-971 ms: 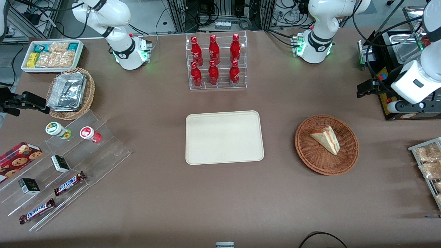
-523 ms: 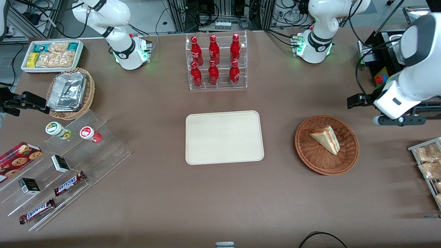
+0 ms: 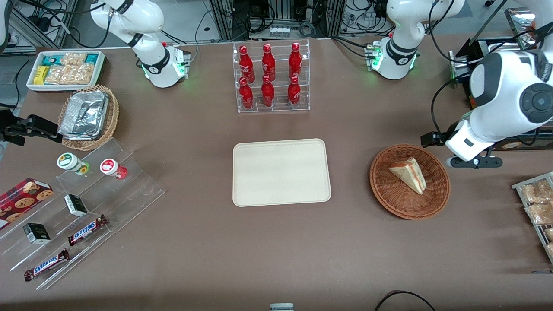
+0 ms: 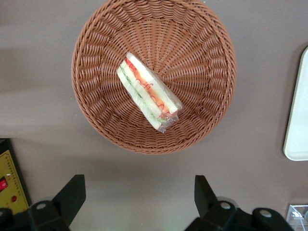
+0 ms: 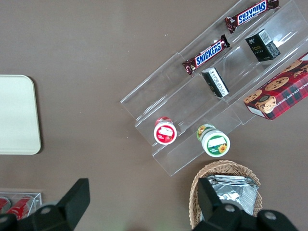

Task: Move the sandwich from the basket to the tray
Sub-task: 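Move the left gripper over the wrapped sandwich in the wicker basket, then lower the left gripper and close it on the sandwich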

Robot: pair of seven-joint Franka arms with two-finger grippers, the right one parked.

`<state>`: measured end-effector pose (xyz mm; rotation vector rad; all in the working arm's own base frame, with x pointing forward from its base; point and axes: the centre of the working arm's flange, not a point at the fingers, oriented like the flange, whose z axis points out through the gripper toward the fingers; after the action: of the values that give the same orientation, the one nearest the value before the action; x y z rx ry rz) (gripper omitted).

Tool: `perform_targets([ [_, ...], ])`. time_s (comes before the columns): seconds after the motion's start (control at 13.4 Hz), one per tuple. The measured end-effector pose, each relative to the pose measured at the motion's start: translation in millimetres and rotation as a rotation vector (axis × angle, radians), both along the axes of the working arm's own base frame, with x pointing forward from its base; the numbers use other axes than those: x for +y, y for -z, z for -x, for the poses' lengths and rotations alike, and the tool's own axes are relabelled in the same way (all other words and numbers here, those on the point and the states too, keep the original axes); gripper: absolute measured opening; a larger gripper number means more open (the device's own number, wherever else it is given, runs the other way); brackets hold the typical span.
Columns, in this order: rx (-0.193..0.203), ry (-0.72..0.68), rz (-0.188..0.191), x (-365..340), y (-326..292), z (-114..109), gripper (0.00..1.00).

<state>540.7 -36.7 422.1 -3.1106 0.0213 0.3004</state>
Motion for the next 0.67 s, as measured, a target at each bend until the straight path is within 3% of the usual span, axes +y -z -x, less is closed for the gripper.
perform_targets([
  [0.37, -0.021, -0.154, -0.025, 0, 35, 4, 1.00],
  [0.67, -0.058, -0.453, -0.067, -7, 64, 6, 1.00],
])
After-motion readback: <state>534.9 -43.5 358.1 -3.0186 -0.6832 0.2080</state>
